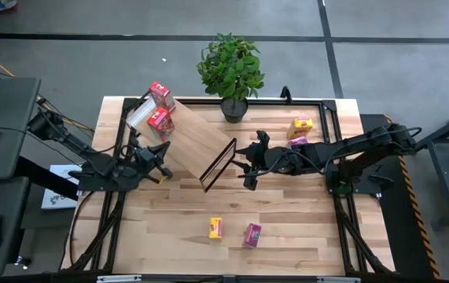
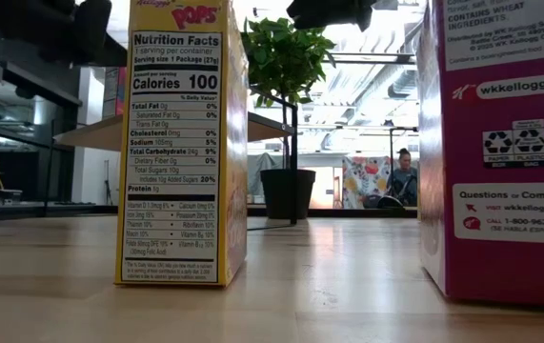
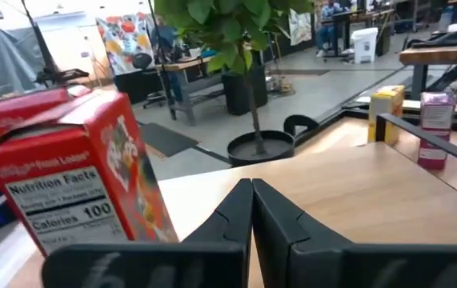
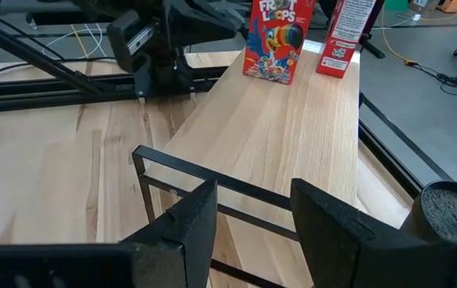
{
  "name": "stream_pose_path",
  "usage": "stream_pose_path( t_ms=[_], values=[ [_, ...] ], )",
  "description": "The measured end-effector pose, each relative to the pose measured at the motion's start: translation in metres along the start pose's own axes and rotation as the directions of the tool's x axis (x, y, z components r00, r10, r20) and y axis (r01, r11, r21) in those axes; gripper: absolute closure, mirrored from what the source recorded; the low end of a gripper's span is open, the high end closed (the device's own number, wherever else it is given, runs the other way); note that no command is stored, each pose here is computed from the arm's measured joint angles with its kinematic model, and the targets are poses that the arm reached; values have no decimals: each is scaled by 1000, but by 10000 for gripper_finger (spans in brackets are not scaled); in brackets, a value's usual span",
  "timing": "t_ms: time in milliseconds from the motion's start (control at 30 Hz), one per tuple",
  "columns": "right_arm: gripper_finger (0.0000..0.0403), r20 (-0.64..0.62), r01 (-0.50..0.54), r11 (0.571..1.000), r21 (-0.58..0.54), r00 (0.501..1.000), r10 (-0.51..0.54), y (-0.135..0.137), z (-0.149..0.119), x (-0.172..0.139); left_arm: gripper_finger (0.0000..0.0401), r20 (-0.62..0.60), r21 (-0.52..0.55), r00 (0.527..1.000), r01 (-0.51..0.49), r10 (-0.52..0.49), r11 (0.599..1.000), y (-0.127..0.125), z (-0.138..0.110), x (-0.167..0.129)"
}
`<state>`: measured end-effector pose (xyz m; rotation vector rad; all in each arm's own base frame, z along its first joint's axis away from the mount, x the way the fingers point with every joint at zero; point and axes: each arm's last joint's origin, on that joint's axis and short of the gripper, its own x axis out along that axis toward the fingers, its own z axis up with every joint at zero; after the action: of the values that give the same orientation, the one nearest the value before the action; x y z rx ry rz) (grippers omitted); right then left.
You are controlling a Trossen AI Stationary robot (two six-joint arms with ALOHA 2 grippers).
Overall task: Stack cereal on shelf
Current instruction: Put the red cereal box on the shelf aligned with the other red cereal box
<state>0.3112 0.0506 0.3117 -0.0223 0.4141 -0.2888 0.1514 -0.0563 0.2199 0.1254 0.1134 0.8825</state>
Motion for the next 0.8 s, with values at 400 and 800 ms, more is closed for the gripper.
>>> stream_pose_path(
  t_ms=[400, 800],
  values=[
    [251, -4, 1, 1000, 19, 1000, -1, 0, 0, 0, 401, -96, -53, 985, -146, 140, 988, 17, -26, 21],
    [251, -4, 1, 1000, 19, 1000, -1, 0, 0, 0, 401, -167, 50, 951, -255, 260, 966, 32, -33, 41]
  ],
)
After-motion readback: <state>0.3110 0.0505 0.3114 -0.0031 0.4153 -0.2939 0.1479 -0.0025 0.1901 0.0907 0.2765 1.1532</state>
